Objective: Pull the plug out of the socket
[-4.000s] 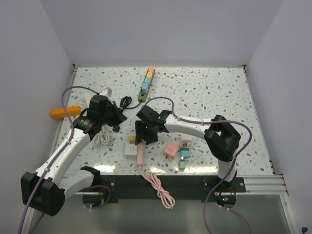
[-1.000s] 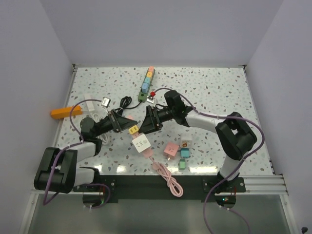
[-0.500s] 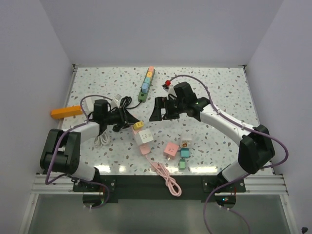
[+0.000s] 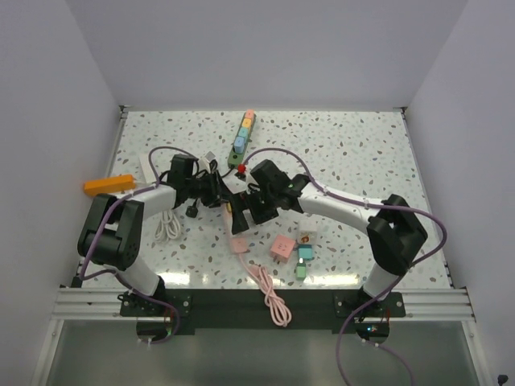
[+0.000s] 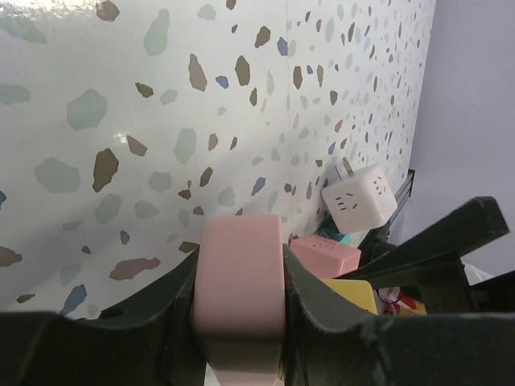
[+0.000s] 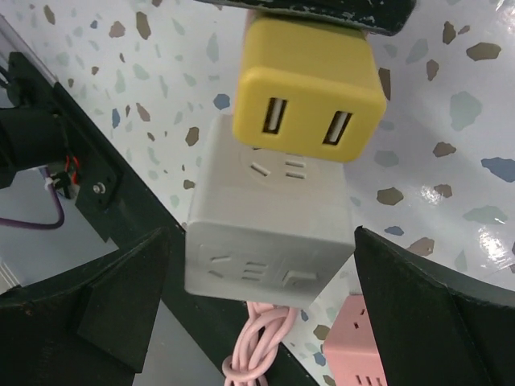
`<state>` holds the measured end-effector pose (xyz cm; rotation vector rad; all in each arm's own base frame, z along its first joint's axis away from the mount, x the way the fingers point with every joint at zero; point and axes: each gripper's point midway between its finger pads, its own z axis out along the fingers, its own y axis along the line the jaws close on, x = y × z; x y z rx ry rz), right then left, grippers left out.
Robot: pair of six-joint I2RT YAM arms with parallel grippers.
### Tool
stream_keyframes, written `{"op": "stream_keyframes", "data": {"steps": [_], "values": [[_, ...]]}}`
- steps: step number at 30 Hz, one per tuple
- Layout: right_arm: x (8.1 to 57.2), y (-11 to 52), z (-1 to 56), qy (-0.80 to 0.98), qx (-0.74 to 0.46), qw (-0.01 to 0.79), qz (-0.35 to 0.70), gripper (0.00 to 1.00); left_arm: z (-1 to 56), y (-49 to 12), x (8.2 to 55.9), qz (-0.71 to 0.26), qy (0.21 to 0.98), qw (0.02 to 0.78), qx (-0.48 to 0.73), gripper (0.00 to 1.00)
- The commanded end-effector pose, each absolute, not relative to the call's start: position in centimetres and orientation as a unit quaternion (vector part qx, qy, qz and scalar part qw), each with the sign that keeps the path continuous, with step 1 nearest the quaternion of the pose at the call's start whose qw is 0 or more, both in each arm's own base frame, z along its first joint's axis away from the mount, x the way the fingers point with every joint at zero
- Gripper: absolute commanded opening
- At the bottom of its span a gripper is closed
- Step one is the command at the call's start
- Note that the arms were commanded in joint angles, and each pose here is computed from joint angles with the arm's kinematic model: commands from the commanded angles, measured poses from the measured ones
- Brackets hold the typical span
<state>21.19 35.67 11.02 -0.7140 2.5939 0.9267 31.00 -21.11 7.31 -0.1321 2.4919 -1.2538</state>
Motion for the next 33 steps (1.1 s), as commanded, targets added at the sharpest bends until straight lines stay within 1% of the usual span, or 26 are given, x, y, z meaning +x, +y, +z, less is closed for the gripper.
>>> {"op": "stream_keyframes", "data": {"steps": [1,2,3,5,6,7,8,9,10,12,13,16,17,24,27,30,31,33], "values": [[22.6,36.4,11.0,0.903,-0.236,0.171,0.314,0.99,9.3,-21.4,32.8,-0.451,0.866,0.213,-0.021,0.00],[22.5,36.5,10.7,0.904,-0.233,0.169,0.317,0.97,9.4,-21.6,32.6,-0.455,0.865,0.211,-0.020,0.00],[22.4,36.6,10.5,0.904,-0.230,0.166,0.320,0.93,9.5,-21.7,32.5,-0.459,0.863,0.209,-0.023,0.00],[21.9,37.0,10.3,0.902,-0.226,0.153,0.335,0.81,9.8,-21.9,32.4,-0.465,0.860,0.211,-0.020,0.00],[21.8,37.2,10.3,0.901,-0.223,0.150,0.341,0.58,9.9,-21.9,32.4,-0.467,0.858,0.213,-0.020,0.00],[21.7,37.3,10.4,0.900,-0.218,0.148,0.346,0.42,10.2,-22.1,32.3,-0.470,0.855,0.216,-0.019,0.00],[22.0,37.3,10.6,0.900,-0.214,0.155,0.347,0.23,10.3,-22.1,32.1,-0.474,0.854,0.215,-0.019,0.03],[22.0,37.3,11.0,0.899,-0.212,0.161,0.349,0.10,10.4,-22.1,32.0,-0.475,0.853,0.216,-0.019,0.13],[22.1,37.2,11.7,0.896,-0.208,0.170,0.354,0.00,10.4,-22.1,31.9,-0.477,0.852,0.215,-0.022,0.37],[22.5,37.2,12.4,0.895,-0.204,0.178,0.353,0.00,10.2,-22.0,31.5,-0.477,0.852,0.214,-0.026,0.54],[22.6,37.1,12.6,0.896,-0.203,0.181,0.353,0.00,10.1,-21.9,31.4,-0.476,0.852,0.215,-0.029,0.68],[23.2,36.9,13.4,0.894,-0.194,0.188,0.357,0.00,9.5,-21.1,31.4,-0.457,0.859,0.225,-0.049,0.84],[23.1,36.8,13.4,0.895,-0.196,0.186,0.356,0.00,9.2,-20.8,31.1,-0.454,0.860,0.226,-0.057,0.85],[23.2,37.6,14.3,0.885,-0.195,0.190,0.377,0.00,8.8,-22.0,30.9,-0.472,0.853,0.212,-0.068,0.84],[23.6,38.0,14.8,0.881,-0.186,0.199,0.386,0.00,8.6,-23.1,30.5,-0.479,0.852,0.205,-0.060,0.80],[24.1,38.4,15.8,0.874,-0.178,0.217,0.396,0.00,8.0,-23.5,30.2,-0.481,0.852,0.197,-0.059,0.62],[24.4,38.4,16.1,0.874,-0.173,0.224,0.396,0.00,8.0,-23.6,30.2,-0.485,0.850,0.197,-0.061,0.44],[24.5,38.4,16.6,0.871,-0.172,0.232,0.398,0.00,7.6,-23.5,30.2,-0.483,0.851,0.197,-0.065,0.26]]}}
